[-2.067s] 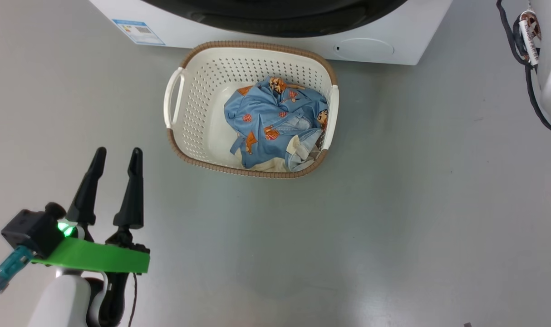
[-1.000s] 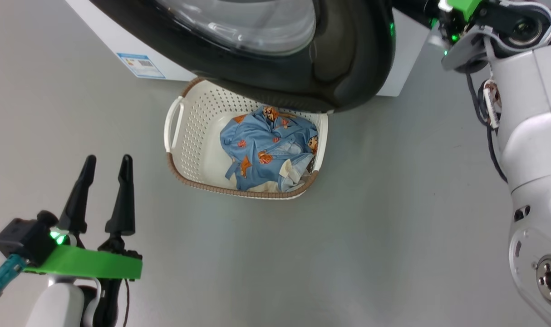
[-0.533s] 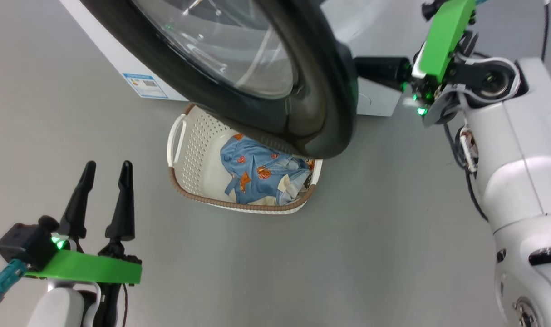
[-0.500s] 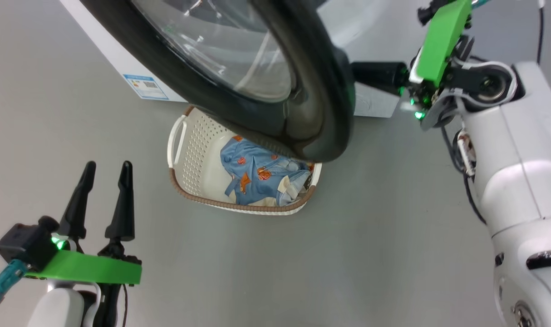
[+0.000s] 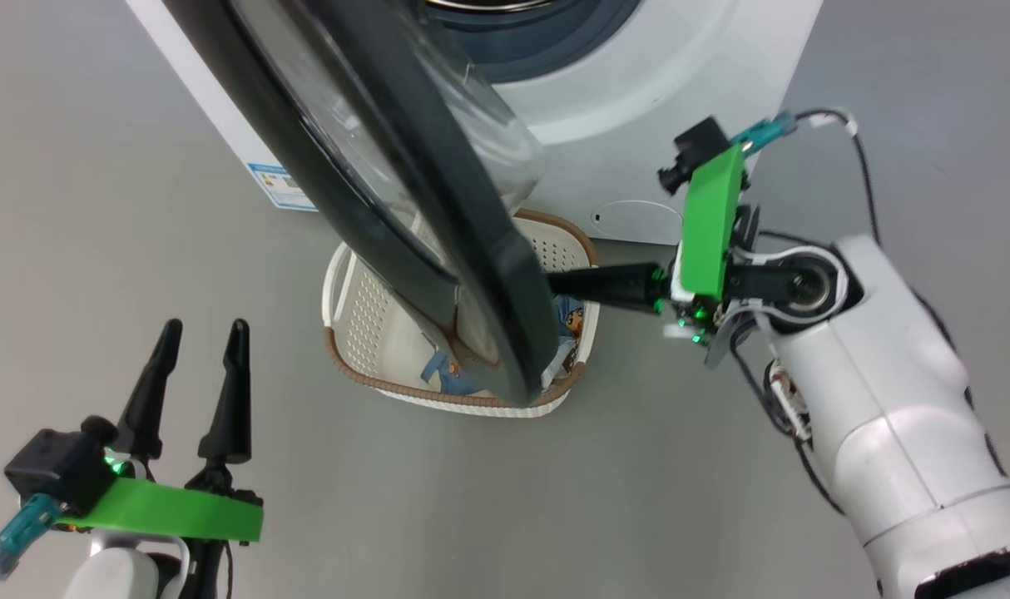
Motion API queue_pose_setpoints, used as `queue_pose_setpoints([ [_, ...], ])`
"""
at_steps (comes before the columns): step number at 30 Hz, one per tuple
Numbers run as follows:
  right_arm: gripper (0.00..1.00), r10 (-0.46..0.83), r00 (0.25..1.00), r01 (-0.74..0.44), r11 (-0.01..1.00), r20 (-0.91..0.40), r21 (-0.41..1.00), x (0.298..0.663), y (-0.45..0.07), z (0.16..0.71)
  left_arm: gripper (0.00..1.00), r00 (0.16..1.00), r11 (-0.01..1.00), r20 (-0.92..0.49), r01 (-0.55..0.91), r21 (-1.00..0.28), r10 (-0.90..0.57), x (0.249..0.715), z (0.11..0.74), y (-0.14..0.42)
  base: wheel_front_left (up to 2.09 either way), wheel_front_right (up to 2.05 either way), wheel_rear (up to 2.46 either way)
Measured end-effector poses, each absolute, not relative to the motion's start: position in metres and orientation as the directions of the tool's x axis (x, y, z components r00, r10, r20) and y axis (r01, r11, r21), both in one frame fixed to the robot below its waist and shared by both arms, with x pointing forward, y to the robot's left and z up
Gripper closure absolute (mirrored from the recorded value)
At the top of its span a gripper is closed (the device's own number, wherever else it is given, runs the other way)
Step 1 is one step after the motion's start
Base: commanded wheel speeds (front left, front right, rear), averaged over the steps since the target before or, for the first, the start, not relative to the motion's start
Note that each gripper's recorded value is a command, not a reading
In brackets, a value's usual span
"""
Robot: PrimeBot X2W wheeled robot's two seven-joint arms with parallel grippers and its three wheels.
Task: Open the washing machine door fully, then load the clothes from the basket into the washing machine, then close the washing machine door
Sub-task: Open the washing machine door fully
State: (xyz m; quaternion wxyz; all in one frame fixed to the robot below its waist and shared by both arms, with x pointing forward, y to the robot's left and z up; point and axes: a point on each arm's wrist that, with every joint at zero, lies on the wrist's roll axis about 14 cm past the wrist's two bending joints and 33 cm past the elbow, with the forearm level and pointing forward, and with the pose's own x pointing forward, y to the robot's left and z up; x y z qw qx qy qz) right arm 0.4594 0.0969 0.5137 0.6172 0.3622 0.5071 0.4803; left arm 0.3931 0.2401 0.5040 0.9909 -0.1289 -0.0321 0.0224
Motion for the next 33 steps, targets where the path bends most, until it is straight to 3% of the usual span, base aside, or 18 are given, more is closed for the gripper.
queue_pose_setpoints([
  [25, 1.00, 0.976, -0.132, -0.191, 0.148, -0.175, 0.970, 0.380, 0.162, 0.510, 0.00, 0.995, 0.967, 0.064, -0.058, -0.248, 0.076, 0.386, 0.508, 0.248, 0.00, 0.00, 0.00],
  [33, 1.00, 0.980, -0.132, -0.170, 0.129, -0.152, 0.977, 0.368, 0.173, 0.515, 0.00, 0.995, 0.967, 0.069, -0.057, -0.249, 0.077, 0.385, 0.509, 0.248, 0.00, 0.00, 0.00],
])
